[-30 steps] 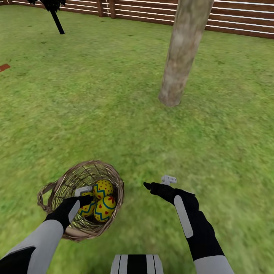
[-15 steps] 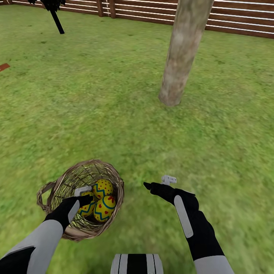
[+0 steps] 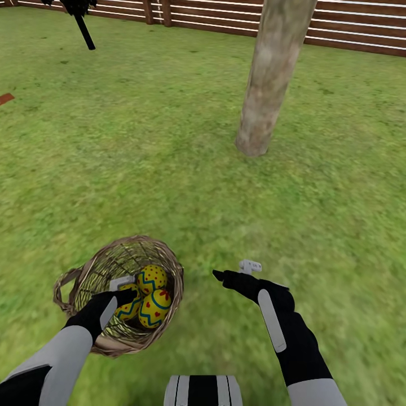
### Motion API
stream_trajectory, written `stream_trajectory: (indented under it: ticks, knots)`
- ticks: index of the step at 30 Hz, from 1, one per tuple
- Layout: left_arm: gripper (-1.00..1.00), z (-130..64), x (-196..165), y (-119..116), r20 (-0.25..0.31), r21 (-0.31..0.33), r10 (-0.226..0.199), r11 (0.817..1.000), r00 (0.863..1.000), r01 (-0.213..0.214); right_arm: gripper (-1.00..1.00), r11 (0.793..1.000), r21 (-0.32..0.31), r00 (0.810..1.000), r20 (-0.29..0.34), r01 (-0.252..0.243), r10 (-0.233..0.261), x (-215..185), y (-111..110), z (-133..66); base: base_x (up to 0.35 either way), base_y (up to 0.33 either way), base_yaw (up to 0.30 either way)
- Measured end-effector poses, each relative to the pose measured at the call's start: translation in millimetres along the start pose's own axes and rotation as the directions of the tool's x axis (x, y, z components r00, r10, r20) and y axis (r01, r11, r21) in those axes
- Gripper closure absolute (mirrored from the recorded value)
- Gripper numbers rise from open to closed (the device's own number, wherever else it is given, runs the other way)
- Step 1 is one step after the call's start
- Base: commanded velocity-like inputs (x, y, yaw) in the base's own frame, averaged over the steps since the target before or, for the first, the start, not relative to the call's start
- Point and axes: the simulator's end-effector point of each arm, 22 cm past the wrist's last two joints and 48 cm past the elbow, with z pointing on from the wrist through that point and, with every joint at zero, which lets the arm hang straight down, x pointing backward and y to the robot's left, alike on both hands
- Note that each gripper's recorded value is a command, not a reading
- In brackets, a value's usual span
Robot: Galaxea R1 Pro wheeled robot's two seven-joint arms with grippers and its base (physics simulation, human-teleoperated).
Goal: Take the three Easter eggs out of the wicker basket on the lawn in the garden, then place them on the lawn next to a single tree (choose any tree) so that all three eggs are next to the same tree and none are left in the basket.
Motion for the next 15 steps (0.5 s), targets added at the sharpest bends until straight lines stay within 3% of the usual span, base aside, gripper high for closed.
stream_trajectory:
  ticks: [15]
  knots:
    - [-1.0, 0.0, 0.4, 0.0, -0.002, 0.0, -0.002, 1.0, 1.0, 0.002, -1.0, 1.0, 0.0, 1.0, 0.0, 0.0, 0.0, 0.0, 0.0, 0.0, 0.0, 0.0, 0.0]
